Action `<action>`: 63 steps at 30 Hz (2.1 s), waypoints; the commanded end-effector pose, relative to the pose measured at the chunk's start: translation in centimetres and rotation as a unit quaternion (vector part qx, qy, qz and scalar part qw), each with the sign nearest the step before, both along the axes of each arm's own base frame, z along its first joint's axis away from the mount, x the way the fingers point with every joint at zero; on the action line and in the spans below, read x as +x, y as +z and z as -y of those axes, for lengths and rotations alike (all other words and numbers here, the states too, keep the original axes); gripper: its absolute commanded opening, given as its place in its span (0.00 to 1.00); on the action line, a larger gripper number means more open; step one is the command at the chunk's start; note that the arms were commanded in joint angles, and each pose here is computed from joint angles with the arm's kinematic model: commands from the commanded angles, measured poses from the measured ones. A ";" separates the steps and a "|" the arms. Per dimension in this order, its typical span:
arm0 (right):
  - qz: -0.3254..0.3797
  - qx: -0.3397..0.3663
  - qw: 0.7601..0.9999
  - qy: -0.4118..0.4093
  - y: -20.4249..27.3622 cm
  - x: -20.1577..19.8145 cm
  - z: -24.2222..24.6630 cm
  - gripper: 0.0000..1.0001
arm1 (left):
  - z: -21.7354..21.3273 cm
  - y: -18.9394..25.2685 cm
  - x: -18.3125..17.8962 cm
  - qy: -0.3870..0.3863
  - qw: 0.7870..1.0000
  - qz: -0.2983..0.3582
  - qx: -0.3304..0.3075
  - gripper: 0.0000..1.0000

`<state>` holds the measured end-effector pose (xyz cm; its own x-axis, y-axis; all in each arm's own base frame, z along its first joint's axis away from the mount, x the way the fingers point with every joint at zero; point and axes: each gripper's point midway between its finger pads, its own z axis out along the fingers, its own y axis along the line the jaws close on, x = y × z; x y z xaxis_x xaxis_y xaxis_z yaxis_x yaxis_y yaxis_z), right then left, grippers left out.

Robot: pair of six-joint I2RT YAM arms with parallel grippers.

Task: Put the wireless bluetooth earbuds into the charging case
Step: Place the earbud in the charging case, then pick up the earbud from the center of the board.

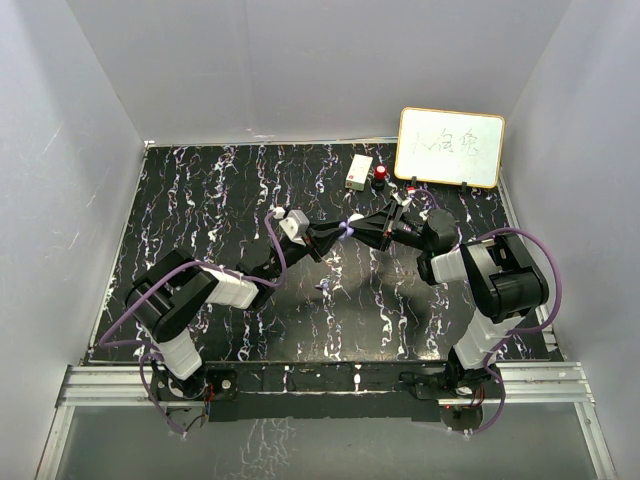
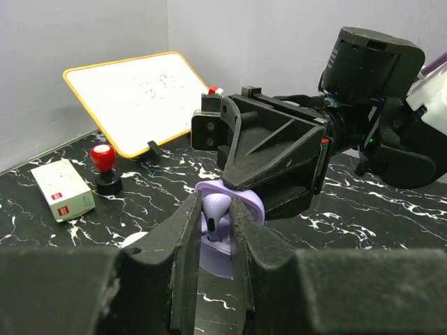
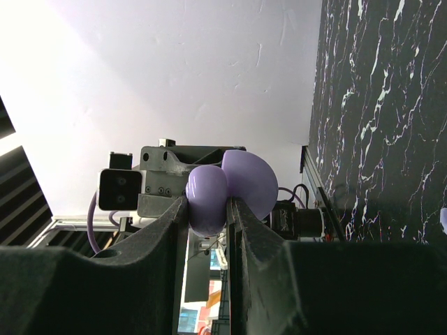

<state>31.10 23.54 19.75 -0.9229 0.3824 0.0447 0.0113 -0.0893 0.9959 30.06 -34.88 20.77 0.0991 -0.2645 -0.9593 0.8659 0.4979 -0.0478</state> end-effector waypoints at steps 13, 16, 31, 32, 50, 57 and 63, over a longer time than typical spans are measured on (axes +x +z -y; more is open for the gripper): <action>0.052 0.012 0.999 -0.003 1.8 0.5 -0.2 0.00 | -0.4 3.5 -0.4 0.007 0.999 0.044 -0.028 0.41; 0.047 0.011 0.999 -0.003 1.4 0.6 -0.3 0.00 | -1.2 4.5 -0.2 0.028 0.998 0.052 -0.036 0.46; 0.047 -0.003 0.999 -0.007 0.4 1.1 -0.2 0.00 | -5.7 6.2 1.6 0.151 0.988 -0.018 -0.028 0.56; 0.049 -0.017 0.999 -0.008 -0.2 1.2 -0.3 0.00 | -5.9 5.4 1.8 0.158 0.986 -0.044 -0.010 0.56; 0.202 -0.186 0.961 -0.031 -2.7 2.8 0.4 0.00 | -8.9 -0.1 -0.9 0.181 0.960 -0.203 0.066 0.63; 0.227 -0.182 0.956 -0.045 -2.0 2.8 0.5 0.00 | -9.1 -1.0 -1.3 0.180 0.957 -0.215 0.076 0.63; 0.253 -0.180 0.947 -0.074 -1.2 2.8 0.9 0.00 | -9.3 -1.5 -1.5 0.180 0.956 -0.219 0.079 0.63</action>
<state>33.47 22.89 15.33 -0.8308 0.3786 -0.4079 -0.3089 0.2960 0.9038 29.01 -25.87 18.18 -0.2825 -0.1081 -0.9532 0.5479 0.7974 -0.2528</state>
